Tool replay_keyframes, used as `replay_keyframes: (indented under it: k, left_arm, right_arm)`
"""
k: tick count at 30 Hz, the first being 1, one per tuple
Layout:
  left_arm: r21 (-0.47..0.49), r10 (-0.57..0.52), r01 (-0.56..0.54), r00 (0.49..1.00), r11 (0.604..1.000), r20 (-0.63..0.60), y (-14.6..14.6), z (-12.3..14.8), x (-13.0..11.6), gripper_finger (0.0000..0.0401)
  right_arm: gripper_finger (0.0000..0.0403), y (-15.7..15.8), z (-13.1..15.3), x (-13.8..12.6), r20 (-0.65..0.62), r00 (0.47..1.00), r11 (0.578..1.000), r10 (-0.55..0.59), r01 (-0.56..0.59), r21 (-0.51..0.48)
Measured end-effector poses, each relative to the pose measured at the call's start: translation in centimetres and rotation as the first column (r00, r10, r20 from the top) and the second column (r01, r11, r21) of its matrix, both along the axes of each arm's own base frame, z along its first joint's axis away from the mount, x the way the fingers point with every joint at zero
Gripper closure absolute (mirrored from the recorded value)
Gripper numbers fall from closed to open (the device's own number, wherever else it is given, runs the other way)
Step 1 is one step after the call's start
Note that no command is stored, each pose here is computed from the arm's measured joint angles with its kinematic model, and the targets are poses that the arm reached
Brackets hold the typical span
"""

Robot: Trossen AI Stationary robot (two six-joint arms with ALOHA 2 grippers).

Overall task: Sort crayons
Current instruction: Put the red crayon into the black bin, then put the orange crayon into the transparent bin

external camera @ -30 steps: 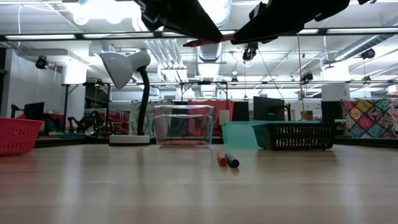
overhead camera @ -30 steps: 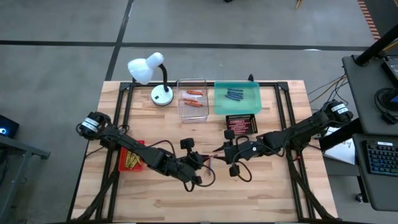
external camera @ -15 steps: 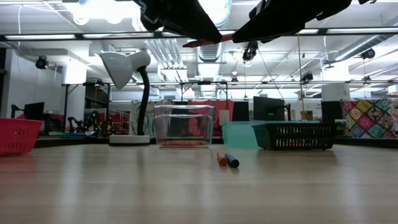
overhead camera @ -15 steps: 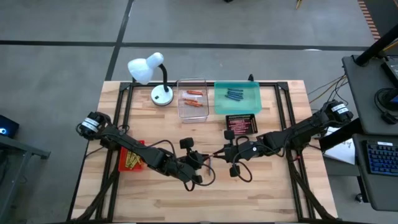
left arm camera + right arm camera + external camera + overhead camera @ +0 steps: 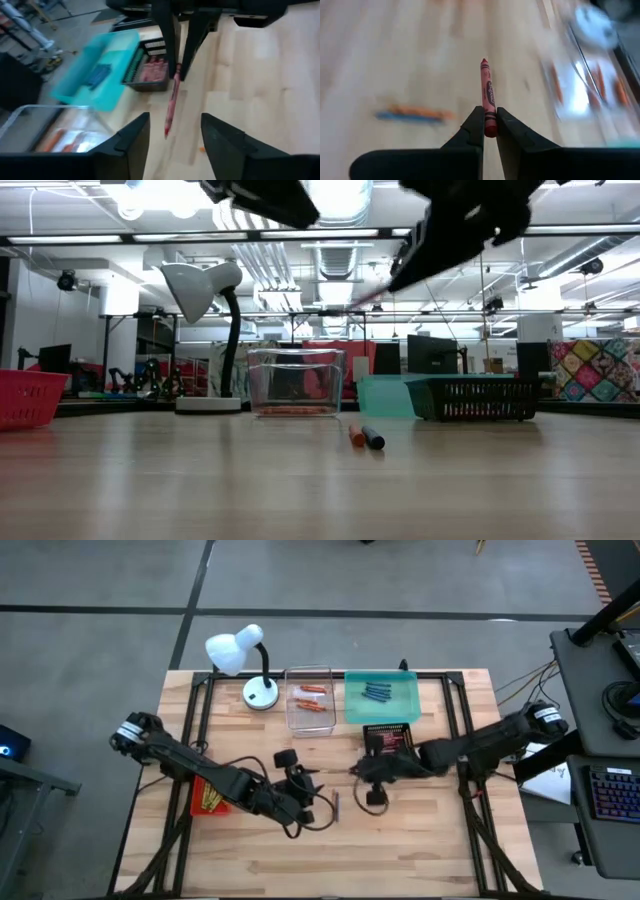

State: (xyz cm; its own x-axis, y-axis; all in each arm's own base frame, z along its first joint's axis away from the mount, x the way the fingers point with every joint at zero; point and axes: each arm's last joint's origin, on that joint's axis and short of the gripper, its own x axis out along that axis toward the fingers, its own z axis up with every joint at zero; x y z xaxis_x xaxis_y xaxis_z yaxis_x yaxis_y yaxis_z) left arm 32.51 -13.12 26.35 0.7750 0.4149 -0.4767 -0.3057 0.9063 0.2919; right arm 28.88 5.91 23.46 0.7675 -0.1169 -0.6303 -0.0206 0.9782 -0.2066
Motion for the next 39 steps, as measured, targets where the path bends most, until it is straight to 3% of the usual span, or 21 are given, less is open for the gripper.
replay_keyframes:
  k: [3, 5, 8, 13, 16, 19, 24, 26, 32, 39]
  left_arm:
    - [0.022, 0.037, -0.037, 0.999, 0.999, -0.002, 0.5, 0.9, -0.9, 0.0234]
    - [0.019, 0.057, -0.057, 0.998, 0.998, 0.007, 0.7, 1.4, -1.4, 0.0232]
    - [0.02, 0.076, -0.076, 0.997, 0.997, 0.003, 0.8, 1.5, -1.8, 0.0233]
    - [0.024, 0.08, -0.079, 0.997, 0.997, -0.017, 0.8, 1.3, -2.0, 0.0237]
    - [0.023, 0.081, -0.081, 0.997, 0.996, -0.019, 0.8, 1.3, -1.9, 0.0237]
    - [0.028, 0.08, -0.079, 0.997, 0.996, -0.02, 0.8, 1.3, -1.9, 0.0237]
    - [0.032, 0.078, -0.077, 0.997, 0.996, -0.023, 0.8, 1.2, -2.0, 0.0237]
    - [0.032, 0.078, -0.077, 0.997, 0.996, -0.023, 0.8, 1.2, -2.0, 0.0237]
    - [0.031, 0.078, -0.077, 0.997, 0.997, -0.023, 0.8, 1.2, -2.0, 0.0237]
    - [0.016, 0.088, -0.087, 0.996, 0.996, -0.016, 0.8, 1.2, -2.0, 0.0237]
  right_arm:
    - [0.0385, -2.2, 0.2, -0.4, -0.153, 0.981, 0.993, -0.121, 0.12, -0.022]
    - [0.0385, -3.9, 0.5, -1.1, -0.264, 0.938, 0.974, -0.225, 0.219, -0.052]
    - [0.0385, -6.3, 0.9, -2.6, -0.412, 0.828, 0.921, -0.38, 0.379, -0.087]
    - [0.0385, -8.6, 1.5, -5.0, -0.57, 0.604, 0.789, -0.557, 0.6, -0.135]
    - [0.0385, -9.7, 1.1, -5.6, -0.615, 0.539, 0.744, -0.576, 0.656, -0.122]
    - [0.0385, -10.3, 0.5, -5.5, -0.619, 0.569, 0.777, -0.541, 0.619, -0.109]
    - [0.0385, -10.5, 0.2, -3.9, -0.541, 0.731, 0.867, -0.416, 0.498, 0.007]
    - [0.0385, -10.5, 0.2, -3.4, -0.505, 0.767, 0.878, -0.395, 0.477, 0.037]
    - [0.0372, -10.6, 0.1, -3.0, -0.465, 0.785, 0.874, -0.409, 0.484, 0.048]
    - [0.0301, -10.6, 0.0, -3.1, -0.468, 0.78, 0.869, -0.415, 0.493, 0.05]
